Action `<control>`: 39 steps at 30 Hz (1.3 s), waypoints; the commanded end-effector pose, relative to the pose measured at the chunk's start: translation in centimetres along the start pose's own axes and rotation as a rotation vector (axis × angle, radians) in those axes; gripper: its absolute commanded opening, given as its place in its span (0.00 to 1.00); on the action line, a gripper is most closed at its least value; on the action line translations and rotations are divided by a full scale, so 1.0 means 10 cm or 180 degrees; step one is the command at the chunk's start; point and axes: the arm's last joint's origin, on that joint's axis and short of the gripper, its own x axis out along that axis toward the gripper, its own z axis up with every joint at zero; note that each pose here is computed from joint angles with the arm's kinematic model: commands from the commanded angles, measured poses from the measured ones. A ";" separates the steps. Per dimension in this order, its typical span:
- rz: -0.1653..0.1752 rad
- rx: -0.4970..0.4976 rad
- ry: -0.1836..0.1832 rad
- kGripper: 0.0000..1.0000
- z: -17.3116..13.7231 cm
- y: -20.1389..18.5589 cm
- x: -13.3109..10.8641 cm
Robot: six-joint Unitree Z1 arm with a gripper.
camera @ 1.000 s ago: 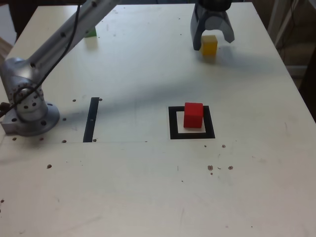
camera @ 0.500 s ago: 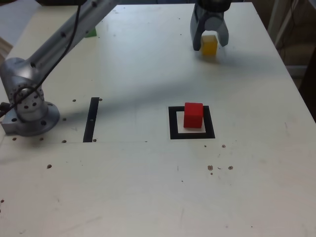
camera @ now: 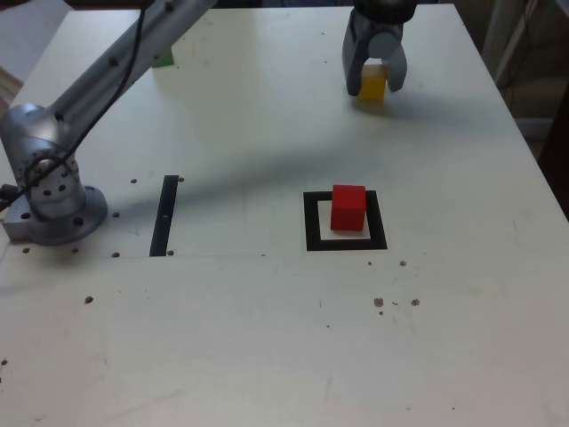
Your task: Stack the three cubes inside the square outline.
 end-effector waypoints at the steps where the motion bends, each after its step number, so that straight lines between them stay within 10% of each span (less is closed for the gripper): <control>1: 0.0008 0.0003 -0.0031 0.15 -0.03 -0.01 -0.09; 11: 0.0092 0.0164 -0.0169 0.15 -0.22 -0.32 -0.67; 24: 0.0286 0.0668 -0.0194 0.15 -0.67 -1.77 -1.41; 33: 0.0121 0.0763 -0.0168 0.15 -0.84 -2.52 -1.47; 39: 0.0097 0.0546 0.0098 0.15 -0.84 -2.74 -1.24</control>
